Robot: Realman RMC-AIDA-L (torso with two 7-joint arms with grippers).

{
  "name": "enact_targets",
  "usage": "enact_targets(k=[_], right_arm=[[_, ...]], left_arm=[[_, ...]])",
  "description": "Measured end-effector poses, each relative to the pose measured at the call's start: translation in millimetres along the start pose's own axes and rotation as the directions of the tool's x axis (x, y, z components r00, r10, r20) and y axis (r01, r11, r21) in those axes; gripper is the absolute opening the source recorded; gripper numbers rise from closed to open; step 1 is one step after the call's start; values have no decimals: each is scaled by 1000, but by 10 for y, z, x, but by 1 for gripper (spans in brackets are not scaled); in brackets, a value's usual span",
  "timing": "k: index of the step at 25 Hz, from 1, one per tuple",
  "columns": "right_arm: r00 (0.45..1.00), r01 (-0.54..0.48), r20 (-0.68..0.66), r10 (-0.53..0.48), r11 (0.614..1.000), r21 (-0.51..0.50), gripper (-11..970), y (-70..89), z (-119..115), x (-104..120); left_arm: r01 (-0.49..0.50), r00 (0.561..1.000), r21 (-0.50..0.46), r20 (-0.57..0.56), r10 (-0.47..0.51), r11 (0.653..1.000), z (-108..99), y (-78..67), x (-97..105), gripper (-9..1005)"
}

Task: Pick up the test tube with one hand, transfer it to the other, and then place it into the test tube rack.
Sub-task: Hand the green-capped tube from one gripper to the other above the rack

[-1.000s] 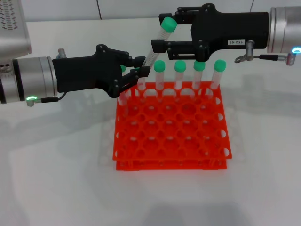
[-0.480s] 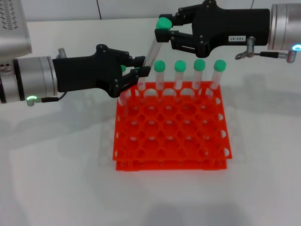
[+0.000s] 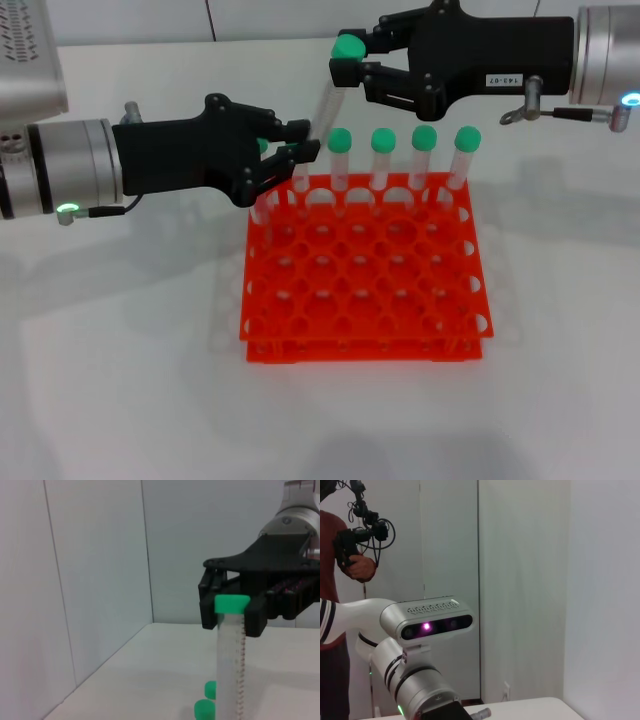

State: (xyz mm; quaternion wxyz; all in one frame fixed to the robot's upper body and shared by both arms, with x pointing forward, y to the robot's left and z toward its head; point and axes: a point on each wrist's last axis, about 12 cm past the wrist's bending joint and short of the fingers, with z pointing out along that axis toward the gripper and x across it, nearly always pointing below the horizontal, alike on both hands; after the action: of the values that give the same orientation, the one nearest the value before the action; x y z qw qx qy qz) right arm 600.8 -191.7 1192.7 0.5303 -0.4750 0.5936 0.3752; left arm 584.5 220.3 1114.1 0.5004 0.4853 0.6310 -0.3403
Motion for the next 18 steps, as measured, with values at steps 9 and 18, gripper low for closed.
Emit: enact_targets(k=[9, 18], right_arm=[[1000, 5, 2, -5, 1000, -9, 260, 2, 26, -29], [1000, 6, 8, -5, 1000, -19, 261, 16, 53, -45]], left_arm=[[1, 1000, 24, -12, -1, 1000, 32, -35, 14, 106], [0, 1000, 31, -14, 0, 1000, 44, -43, 13, 60]])
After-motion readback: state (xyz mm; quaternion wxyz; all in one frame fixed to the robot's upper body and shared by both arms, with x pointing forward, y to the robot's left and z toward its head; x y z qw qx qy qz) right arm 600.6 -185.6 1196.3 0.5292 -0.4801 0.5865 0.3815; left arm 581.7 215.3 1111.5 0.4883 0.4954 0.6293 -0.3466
